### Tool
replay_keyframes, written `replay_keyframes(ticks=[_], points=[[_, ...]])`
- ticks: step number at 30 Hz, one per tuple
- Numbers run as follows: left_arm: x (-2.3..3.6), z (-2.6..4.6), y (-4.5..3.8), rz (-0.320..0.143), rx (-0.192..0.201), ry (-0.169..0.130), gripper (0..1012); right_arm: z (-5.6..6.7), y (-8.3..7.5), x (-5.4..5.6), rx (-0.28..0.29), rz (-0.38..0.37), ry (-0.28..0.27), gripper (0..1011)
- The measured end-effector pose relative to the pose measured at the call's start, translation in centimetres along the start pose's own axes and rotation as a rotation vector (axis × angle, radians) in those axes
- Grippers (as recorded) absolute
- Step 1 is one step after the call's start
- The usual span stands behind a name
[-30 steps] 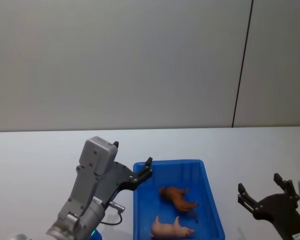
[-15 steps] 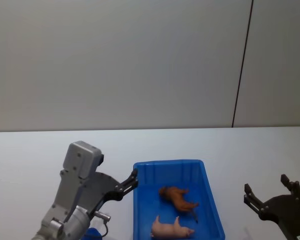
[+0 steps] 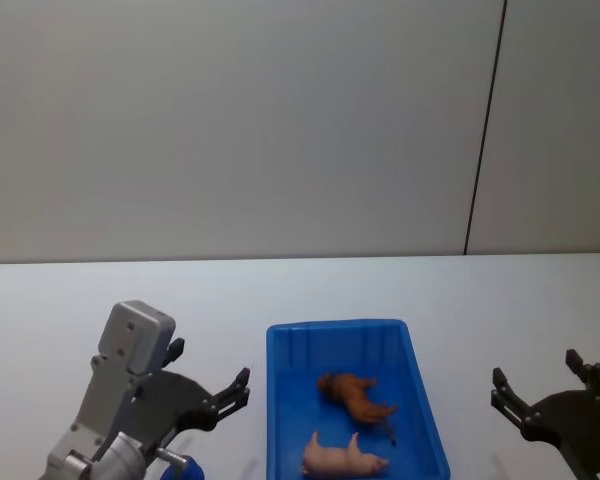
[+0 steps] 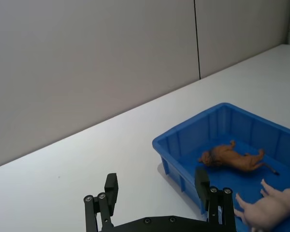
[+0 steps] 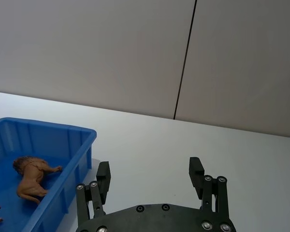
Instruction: Pick up the two dolls from the table and place them into the box.
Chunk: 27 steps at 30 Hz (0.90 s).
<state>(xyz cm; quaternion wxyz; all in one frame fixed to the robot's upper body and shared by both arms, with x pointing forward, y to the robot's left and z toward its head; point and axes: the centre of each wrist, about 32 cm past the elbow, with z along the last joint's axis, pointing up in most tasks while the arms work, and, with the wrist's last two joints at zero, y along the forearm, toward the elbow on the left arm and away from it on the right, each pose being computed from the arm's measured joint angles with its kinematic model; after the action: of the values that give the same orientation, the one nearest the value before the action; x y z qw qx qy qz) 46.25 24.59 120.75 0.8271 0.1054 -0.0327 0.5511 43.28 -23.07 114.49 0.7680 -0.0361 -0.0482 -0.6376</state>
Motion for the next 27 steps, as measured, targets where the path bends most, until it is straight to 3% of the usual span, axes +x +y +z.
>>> replay_keyframes(ticks=[14,27], points=[[2.09,-0.87,0.93,-0.072,0.089,-0.024,1001,0.0,0.0,0.0,-0.001,-0.003,-0.001,1001],[3.39,-2.19,1.46,-0.146,0.194,0.004,1001,0.0,0.0,0.0,-0.001,-0.005,-0.001,1001]])
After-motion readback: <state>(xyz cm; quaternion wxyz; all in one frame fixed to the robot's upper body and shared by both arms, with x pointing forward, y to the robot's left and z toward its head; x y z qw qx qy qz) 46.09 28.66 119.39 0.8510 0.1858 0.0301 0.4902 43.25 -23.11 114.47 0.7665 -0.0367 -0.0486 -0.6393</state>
